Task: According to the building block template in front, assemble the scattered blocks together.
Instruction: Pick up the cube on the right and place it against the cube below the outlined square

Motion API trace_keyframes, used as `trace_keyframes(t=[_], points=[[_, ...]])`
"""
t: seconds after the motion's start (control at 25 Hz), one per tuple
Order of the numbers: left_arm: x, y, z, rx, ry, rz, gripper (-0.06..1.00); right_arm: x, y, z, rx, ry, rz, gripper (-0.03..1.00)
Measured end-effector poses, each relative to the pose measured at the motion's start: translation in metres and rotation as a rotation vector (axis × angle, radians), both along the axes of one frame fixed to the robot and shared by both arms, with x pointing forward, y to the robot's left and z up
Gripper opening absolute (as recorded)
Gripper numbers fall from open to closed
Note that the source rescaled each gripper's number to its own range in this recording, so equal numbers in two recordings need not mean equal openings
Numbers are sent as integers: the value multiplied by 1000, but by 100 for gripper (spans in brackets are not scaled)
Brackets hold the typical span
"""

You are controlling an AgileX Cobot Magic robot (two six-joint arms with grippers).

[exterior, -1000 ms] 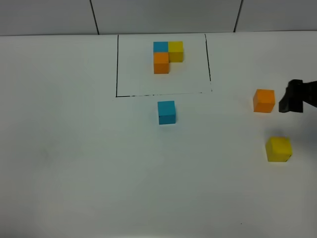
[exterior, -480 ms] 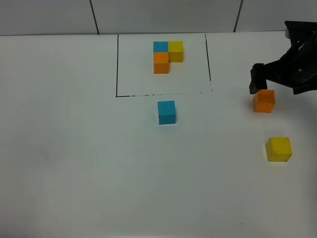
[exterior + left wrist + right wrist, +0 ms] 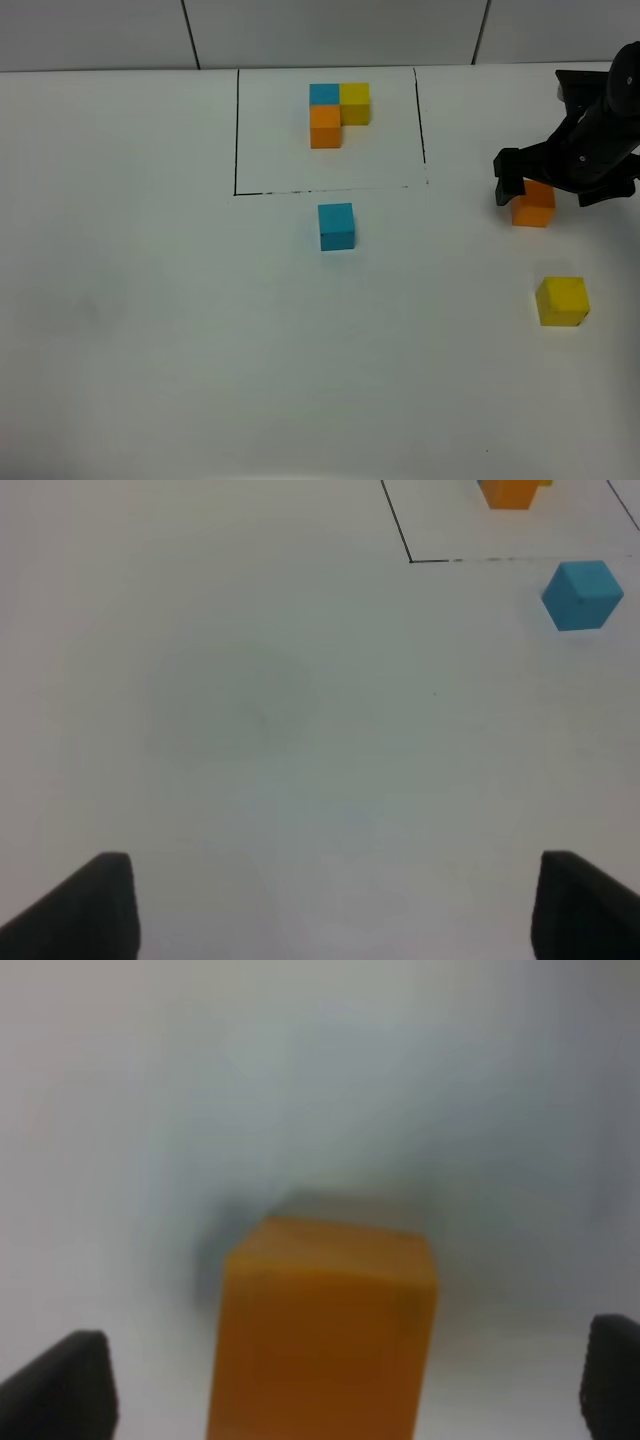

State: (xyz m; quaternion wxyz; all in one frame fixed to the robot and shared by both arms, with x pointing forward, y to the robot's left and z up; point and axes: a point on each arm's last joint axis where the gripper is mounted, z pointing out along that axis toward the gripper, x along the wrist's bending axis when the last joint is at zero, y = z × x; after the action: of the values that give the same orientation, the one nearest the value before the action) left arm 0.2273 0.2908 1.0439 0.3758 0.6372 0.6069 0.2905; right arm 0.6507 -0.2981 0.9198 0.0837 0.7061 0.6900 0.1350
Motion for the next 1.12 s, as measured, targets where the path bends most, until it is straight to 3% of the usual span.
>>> trace_keyframes(t=[0.36, 0.52, 0.64, 0.72, 0.76, 0.84, 1.12], points=[[0, 0, 0, 0, 0, 0, 68, 7, -2, -20, -12, 29, -22, 83], [0, 0, 0, 0, 0, 0, 68, 9, -2, -22, -12, 33, -22, 75], [0, 0, 0, 0, 0, 0, 68, 10, -2, -22, -12, 32, -22, 63], [0, 0, 0, 0, 0, 0, 68, 9, -2, -22, -12, 39, -21, 49], [0, 0, 0, 0, 0, 0, 68, 9, -2, -22, -12, 39, -21, 39], [0, 0, 0, 0, 0, 0, 68, 8, -2, -22, -11, 52, -21, 1], [0, 0, 0, 0, 0, 0, 68, 2, 3, -20, -14, 119, -7, 1]])
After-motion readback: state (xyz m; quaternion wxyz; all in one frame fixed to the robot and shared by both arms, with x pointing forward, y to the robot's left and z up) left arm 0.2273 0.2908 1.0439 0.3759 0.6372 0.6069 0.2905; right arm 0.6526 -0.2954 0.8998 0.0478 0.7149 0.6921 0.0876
